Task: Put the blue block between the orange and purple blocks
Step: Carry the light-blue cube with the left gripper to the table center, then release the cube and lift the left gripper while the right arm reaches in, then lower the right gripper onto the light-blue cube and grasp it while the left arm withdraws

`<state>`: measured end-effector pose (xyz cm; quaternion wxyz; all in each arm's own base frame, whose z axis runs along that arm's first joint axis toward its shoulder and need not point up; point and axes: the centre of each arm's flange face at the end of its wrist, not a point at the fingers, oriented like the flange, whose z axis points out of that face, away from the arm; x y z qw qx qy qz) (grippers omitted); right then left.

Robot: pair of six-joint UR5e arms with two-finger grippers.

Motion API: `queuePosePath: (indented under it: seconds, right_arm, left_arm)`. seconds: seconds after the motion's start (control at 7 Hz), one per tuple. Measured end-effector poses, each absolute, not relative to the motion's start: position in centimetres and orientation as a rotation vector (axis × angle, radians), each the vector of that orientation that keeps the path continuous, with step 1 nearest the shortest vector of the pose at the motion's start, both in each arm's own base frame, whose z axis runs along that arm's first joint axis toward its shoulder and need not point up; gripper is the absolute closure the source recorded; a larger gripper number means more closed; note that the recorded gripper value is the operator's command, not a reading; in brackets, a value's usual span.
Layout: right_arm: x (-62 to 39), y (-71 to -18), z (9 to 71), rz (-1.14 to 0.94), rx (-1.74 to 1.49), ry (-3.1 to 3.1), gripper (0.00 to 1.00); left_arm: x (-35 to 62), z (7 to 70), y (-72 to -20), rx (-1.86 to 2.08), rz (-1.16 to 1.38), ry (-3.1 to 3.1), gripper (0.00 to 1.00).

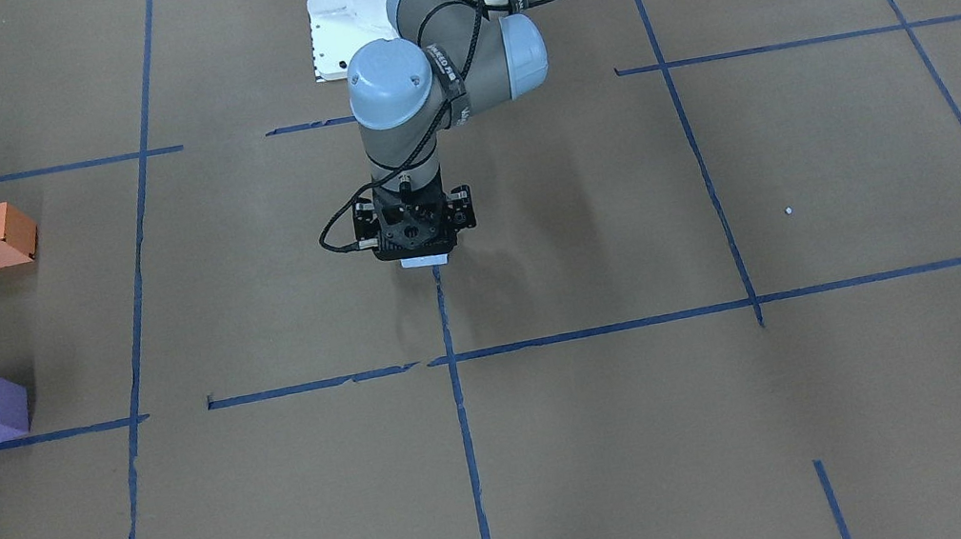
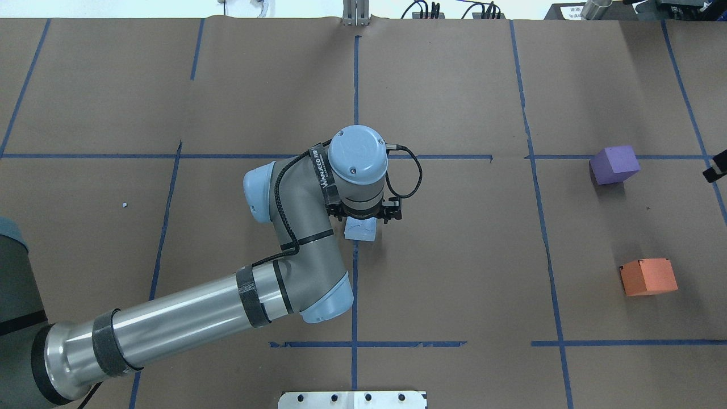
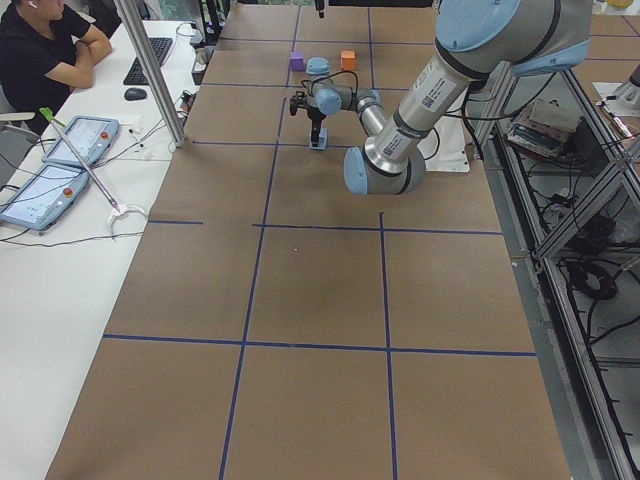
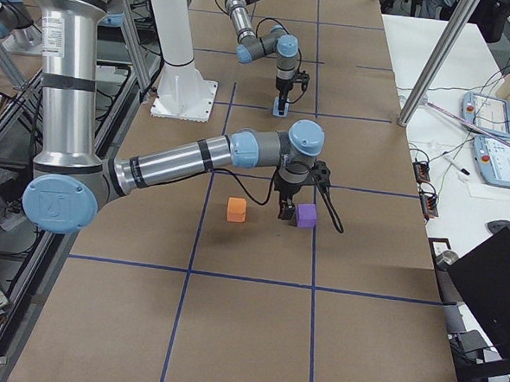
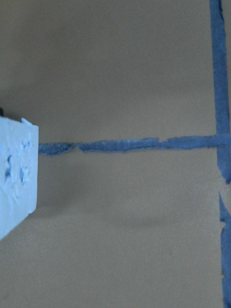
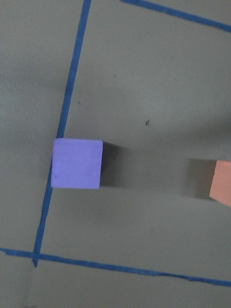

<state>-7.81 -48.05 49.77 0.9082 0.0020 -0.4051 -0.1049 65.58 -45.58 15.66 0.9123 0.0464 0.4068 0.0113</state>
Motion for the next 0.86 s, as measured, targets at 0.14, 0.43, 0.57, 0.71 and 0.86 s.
queuePosePath:
  seconds: [0.14, 0.43, 0.57, 0.71, 0.86]
  right_arm:
    - [-11.3, -48.6, 47.2, -0.19, 0.021, -0.857, 0.0]
    - [-20.4, -48.8, 40.9, -0.083, 0.031, -0.905, 0.0]
    - [-26.6, -48.2, 36.9, -0.035, 0.027, -0.911, 0.0]
    - [-33.5, -46.5, 32.6, 0.007, 0.027, -0.912, 0.0]
    - [-39.6, -44.9, 28.9, 0.05, 0.026, -0.915, 0.0]
  left_arm:
    - [63.7, 14.5, -46.5, 0.125, 0.005, 0.86, 0.0]
    - [56.2, 15.1, -48.4, 0.186, -0.047, 0.907, 0.0]
    - [50.8, 16.9, -49.2, 0.217, -0.055, 0.925, 0.0]
    - [45.3, 19.2, -49.7, 0.234, -0.027, 0.941, 0.0]
    - [40.7, 21.3, -50.1, 0.238, 0.002, 0.95, 0.0]
